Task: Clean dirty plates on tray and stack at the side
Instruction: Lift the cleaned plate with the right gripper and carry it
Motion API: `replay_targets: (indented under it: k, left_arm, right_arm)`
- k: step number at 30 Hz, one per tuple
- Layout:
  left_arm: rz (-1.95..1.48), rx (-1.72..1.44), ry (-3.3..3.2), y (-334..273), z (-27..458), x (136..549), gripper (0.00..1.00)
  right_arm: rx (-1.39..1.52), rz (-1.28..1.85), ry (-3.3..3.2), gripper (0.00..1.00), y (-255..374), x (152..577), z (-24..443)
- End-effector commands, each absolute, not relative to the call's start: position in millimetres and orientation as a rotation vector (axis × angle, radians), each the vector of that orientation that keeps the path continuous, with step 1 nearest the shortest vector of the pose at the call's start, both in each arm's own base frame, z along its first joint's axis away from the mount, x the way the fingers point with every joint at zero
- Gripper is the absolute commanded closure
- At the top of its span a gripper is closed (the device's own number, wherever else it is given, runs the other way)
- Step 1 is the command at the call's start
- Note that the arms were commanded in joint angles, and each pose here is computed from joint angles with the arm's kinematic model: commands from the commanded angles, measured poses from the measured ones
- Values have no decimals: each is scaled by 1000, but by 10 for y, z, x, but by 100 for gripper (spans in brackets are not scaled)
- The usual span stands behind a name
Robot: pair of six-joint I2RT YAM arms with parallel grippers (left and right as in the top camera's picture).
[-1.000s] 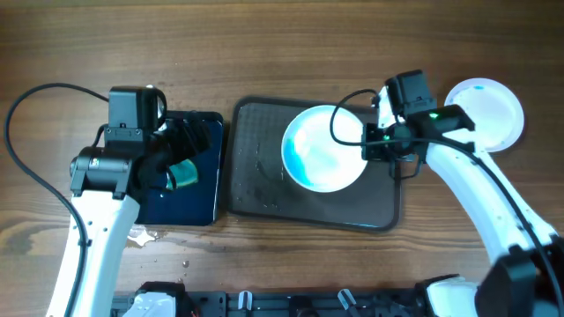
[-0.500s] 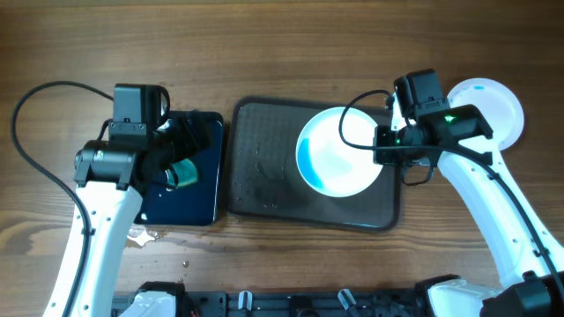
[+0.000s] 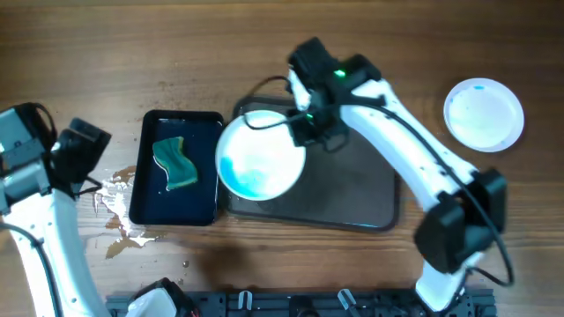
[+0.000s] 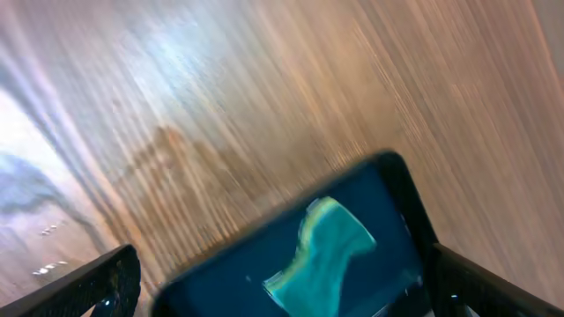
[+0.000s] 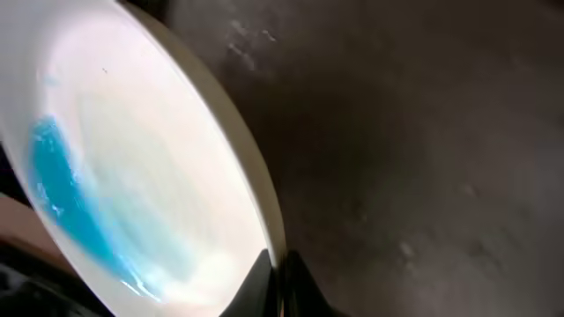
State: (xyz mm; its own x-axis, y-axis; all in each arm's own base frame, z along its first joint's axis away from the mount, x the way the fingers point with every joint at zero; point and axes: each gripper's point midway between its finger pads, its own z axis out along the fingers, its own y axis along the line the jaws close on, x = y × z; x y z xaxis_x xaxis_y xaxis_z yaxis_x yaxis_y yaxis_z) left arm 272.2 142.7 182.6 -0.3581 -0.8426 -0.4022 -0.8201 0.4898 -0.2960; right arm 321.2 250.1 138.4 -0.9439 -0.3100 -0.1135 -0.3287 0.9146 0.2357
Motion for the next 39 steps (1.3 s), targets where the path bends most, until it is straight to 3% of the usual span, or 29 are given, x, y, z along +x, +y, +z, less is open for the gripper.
replay_targets:
  k: [1, 6, 15, 26, 39]
  left_arm:
    - [-19, -1535, 2121, 1738, 1831, 2545, 0]
    - [62, -1721, 2025, 2060, 1731, 2296, 0]
    - [66, -1806, 2126, 2067, 1393, 2285, 0]
    - [76, -1808, 2122, 2080, 1394, 2276, 0]
    - [74, -1813, 2119, 2078, 1393, 2275, 0]
  right_arm:
    - [-608, 422, 2967, 95, 2960, 3419, 1351]
    - [-627, 323, 2794, 95, 3256, 3713, 1495]
    - [-648, -20, 2473, 95, 3604, 3843, 1777]
    - [-859, -576, 1860, 95, 4127, 3576, 2595]
    - [-1097, -716, 1589, 95, 4551, 3317, 2925]
